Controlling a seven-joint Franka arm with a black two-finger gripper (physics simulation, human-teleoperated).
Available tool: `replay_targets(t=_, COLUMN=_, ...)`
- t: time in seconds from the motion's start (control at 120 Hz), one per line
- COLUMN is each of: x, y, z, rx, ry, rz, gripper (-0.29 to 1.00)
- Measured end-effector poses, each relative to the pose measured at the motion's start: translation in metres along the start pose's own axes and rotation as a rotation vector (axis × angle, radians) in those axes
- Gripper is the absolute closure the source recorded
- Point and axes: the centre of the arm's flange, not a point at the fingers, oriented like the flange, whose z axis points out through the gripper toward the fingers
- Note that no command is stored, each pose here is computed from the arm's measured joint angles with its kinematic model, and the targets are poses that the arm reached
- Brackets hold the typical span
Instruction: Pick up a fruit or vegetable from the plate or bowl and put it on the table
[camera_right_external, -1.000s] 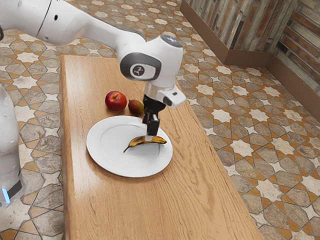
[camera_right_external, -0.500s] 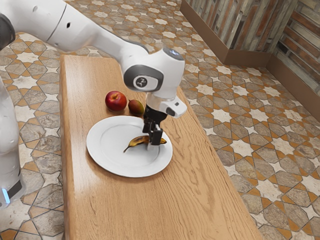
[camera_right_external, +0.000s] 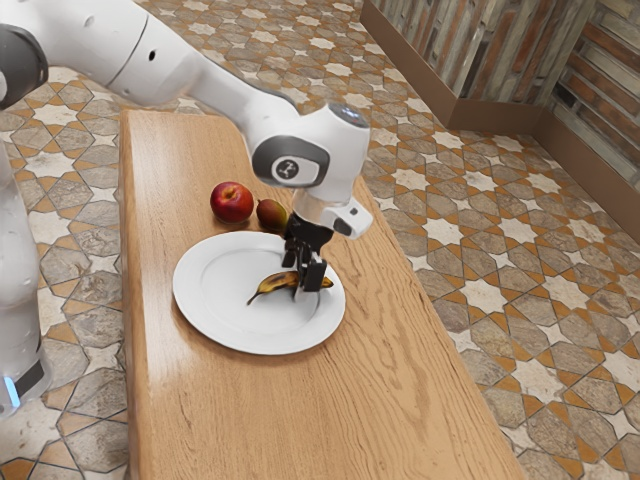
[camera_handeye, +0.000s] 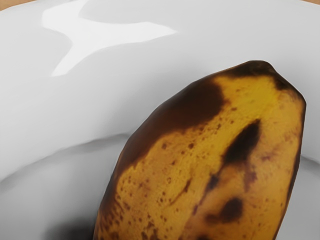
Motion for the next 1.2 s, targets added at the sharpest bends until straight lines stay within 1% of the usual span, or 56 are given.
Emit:
replay_targets(t=0.017, x=0.000, y=0.000, z=0.000, rx=0.000, ry=0.000, rz=-0.001, gripper=0.02)
replay_targets(t=0.117, x=0.000, y=0.000, z=0.001, rx=0.002, ry=-0.001, rz=-0.003, gripper=0.23)
replay_targets(t=0.233, x=0.000, y=0.004, z=0.000, rx=0.029, ry=0.008, rz=0.012, gripper=0.44)
replay_targets(t=0.342, x=0.000, y=0.006, z=-0.001, rx=0.049, ry=0.016, rz=0.018, gripper=0.53)
replay_targets(t=0.475, x=0.001, y=0.015, z=-0.014, rx=0.067, ry=0.046, rz=0.033, gripper=0.55)
replay_targets(t=0.608, x=0.008, y=0.028, z=-0.053, rx=0.084, ry=0.109, rz=0.055, gripper=0.55)
replay_targets(t=0.7, x=0.010, y=0.046, z=-0.066, rx=0.093, ry=0.123, rz=0.087, gripper=0.55)
replay_targets(t=0.817, x=0.004, y=0.100, z=-0.067, rx=0.099, ry=0.120, rz=0.181, gripper=0.55)
replay_targets(t=0.925, x=-0.002, y=0.164, z=-0.070, rx=0.073, ry=0.126, rz=0.295, gripper=0.55)
replay_targets(t=1.058, x=-0.021, y=0.238, z=-0.058, rx=0.037, ry=0.106, rz=0.435, gripper=0.54)
replay_targets(t=1.2, x=-0.049, y=0.290, z=-0.051, rx=0.017, ry=0.101, rz=0.543, gripper=0.55)
